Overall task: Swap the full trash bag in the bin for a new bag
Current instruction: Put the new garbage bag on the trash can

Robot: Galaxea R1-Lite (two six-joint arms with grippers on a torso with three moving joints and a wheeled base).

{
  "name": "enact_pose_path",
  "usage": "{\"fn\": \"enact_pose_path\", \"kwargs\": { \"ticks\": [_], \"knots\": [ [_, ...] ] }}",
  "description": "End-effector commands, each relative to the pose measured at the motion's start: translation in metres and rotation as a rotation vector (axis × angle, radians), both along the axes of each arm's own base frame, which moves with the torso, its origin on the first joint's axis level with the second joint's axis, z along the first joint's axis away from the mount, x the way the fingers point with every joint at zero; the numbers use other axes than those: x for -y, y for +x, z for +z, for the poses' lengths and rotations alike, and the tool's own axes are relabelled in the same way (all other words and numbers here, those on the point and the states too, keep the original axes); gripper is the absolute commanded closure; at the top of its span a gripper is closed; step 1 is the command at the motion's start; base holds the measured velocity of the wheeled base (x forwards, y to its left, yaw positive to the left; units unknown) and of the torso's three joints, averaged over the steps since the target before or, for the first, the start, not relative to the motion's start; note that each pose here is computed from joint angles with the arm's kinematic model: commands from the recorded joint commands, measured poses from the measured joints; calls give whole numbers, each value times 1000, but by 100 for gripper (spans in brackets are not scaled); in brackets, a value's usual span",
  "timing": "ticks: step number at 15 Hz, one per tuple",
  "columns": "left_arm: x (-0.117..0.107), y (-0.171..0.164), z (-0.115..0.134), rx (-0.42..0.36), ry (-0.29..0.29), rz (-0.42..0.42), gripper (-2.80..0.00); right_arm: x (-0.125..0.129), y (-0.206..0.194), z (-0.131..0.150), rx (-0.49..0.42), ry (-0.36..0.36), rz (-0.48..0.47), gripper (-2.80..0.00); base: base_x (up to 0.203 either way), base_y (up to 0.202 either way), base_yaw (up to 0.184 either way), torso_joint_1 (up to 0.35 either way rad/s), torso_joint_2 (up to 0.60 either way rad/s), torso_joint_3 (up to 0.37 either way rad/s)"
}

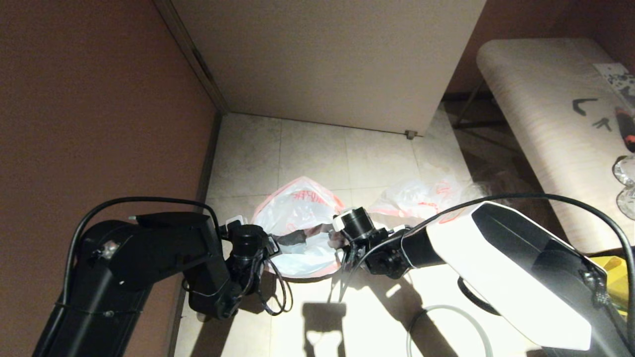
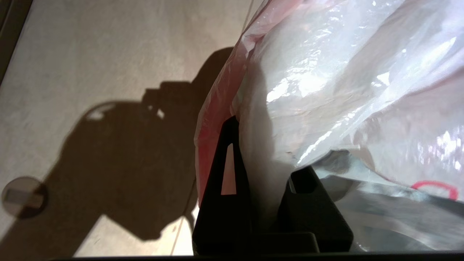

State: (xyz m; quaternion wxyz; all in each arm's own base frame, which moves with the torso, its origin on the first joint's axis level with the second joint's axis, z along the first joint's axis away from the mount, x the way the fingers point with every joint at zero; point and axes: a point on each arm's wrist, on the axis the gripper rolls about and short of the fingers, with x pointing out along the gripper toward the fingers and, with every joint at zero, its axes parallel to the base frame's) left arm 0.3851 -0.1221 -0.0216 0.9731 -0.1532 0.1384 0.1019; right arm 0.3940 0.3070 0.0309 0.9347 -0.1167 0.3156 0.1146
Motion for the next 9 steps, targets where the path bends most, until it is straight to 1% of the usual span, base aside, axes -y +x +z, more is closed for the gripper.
{"fn": "enact_pose_path", "kwargs": {
  "ticks": [1, 4, 5, 8, 9],
  "knots": [
    [3, -2, 2, -6, 0, -6, 0, -1, 9, -24, -16, -22, 0, 0, 0, 0, 0, 0, 0, 0],
    [3, -2, 2, -8, 1, -7, 0, -5, 17, -35, -3, -38, 12, 0, 0, 0, 0, 0, 0, 0],
    [3, -2, 2, -10, 1, -7, 0, -5, 17, -33, 0, -37, 10, -280, 0, 0, 0, 0, 0, 0],
    [3, -2, 2, -11, 2, -8, 0, -5, 13, -14, 36, -4, 8, -280, 0, 0, 0, 0, 0, 0],
    [3, -2, 2, -11, 2, -8, 0, -3, 7, -2, 40, 2, 13, -280, 0, 0, 0, 0, 0, 0]
  ]
}}
